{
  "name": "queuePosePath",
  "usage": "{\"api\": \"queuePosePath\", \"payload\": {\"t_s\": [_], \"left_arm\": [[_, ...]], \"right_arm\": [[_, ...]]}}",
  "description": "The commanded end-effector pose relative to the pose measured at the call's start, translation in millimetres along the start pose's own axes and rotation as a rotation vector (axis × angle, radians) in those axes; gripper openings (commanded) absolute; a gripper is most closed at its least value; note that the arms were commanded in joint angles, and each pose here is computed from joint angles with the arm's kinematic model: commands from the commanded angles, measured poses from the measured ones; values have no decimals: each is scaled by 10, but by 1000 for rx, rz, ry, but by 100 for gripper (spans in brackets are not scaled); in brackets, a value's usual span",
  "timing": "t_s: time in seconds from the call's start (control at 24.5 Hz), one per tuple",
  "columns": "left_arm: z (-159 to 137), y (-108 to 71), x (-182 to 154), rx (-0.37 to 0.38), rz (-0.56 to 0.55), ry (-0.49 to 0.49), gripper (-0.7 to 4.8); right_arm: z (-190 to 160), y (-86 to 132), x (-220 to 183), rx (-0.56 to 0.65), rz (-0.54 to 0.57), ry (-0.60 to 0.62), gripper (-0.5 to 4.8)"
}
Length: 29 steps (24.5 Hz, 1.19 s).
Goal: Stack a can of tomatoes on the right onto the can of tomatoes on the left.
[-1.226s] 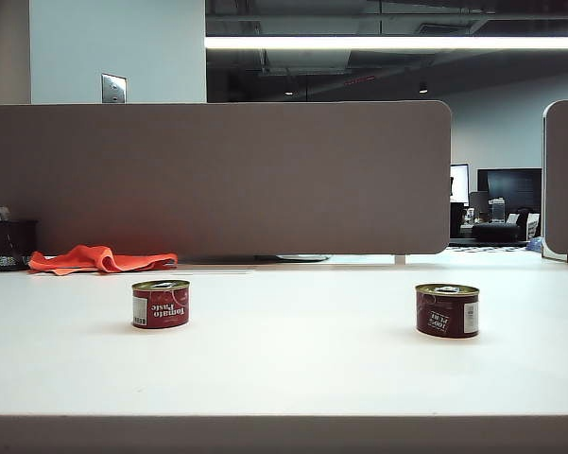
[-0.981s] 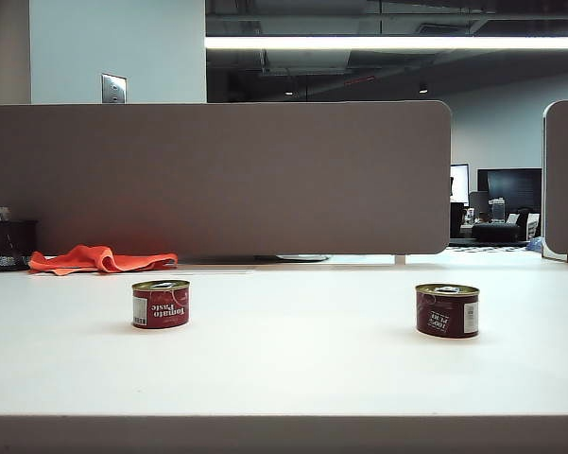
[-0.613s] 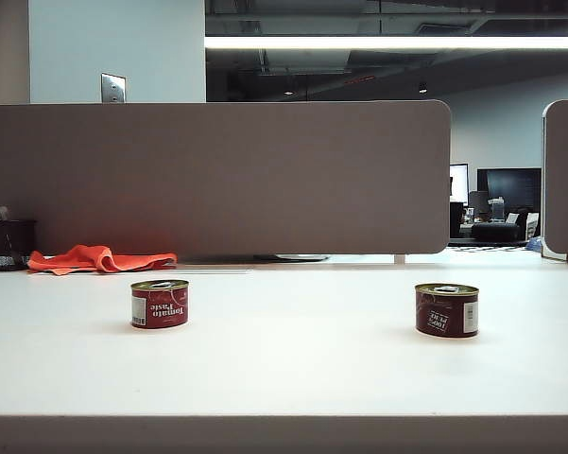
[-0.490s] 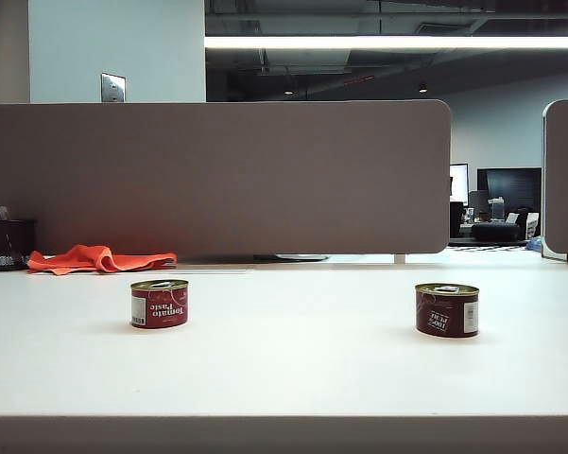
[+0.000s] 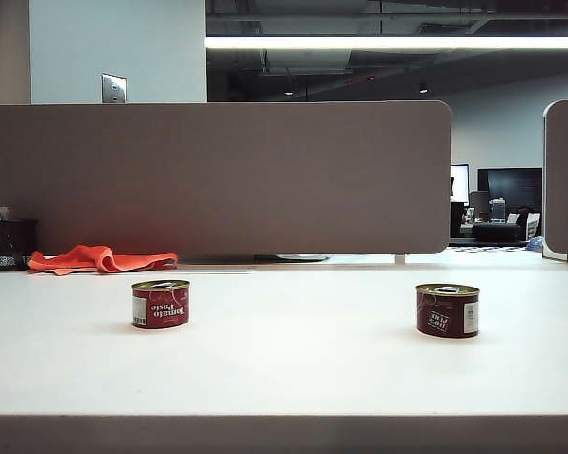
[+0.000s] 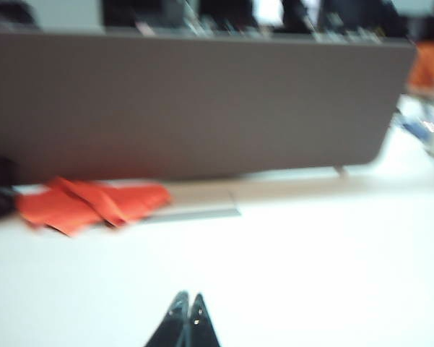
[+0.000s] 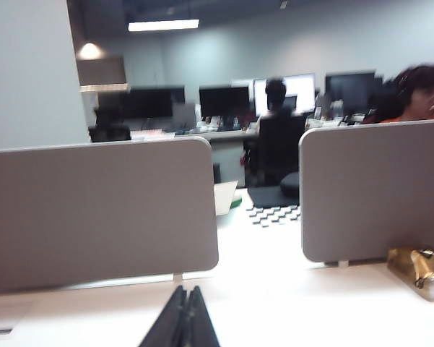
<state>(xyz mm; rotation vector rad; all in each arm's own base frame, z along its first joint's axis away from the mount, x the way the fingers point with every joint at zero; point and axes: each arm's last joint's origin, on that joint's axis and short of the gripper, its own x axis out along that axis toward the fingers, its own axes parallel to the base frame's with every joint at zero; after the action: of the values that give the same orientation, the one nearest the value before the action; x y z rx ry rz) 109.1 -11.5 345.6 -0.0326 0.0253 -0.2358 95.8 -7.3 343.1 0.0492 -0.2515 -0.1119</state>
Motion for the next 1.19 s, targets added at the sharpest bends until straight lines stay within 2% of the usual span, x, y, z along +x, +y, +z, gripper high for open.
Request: {"api": "queuePosePath", "payload": {"t_s": [0.04,0.16,0.25,0.33,0.49,0.65,0.74,0.82,0.86,0.9,0.94,1.02,1.19], "left_arm": [[54,-7,148,-4,-94,131,-6],[79,-48,252,21,-136,185,-6],[73,-82,305,51,-154,210,-6],[51,-95,333,50,-124,232,-5],[-2,-111,354,29,-132,287,33],[-13,-185,349,4,-191,329,45],[-13,-209,348,5,-205,365,111],[-17,-218,346,4,-209,394,164],[-23,-218,338,2,-208,407,166],[-25,-218,338,2,-208,409,163],[-19,-219,339,2,-210,403,130],[1,-225,338,0,-228,389,-9],[67,-235,330,-25,-248,360,-5]], "right_arm": [[98,40,179,-7,65,117,-6],[165,76,357,-74,126,262,-6],[185,158,489,-74,179,351,-6],[135,234,602,-77,218,479,-6],[8,386,692,-87,295,592,-6],[-198,609,773,-132,346,712,8],[-288,697,814,-150,370,755,100],[-387,776,856,-159,393,802,246],[-491,842,903,-140,395,856,383],[-588,885,946,-127,389,903,459],[-655,910,977,-125,385,934,479],[-782,946,1033,-129,381,987,479],[-1068,1015,1139,-125,365,1105,479]]}}
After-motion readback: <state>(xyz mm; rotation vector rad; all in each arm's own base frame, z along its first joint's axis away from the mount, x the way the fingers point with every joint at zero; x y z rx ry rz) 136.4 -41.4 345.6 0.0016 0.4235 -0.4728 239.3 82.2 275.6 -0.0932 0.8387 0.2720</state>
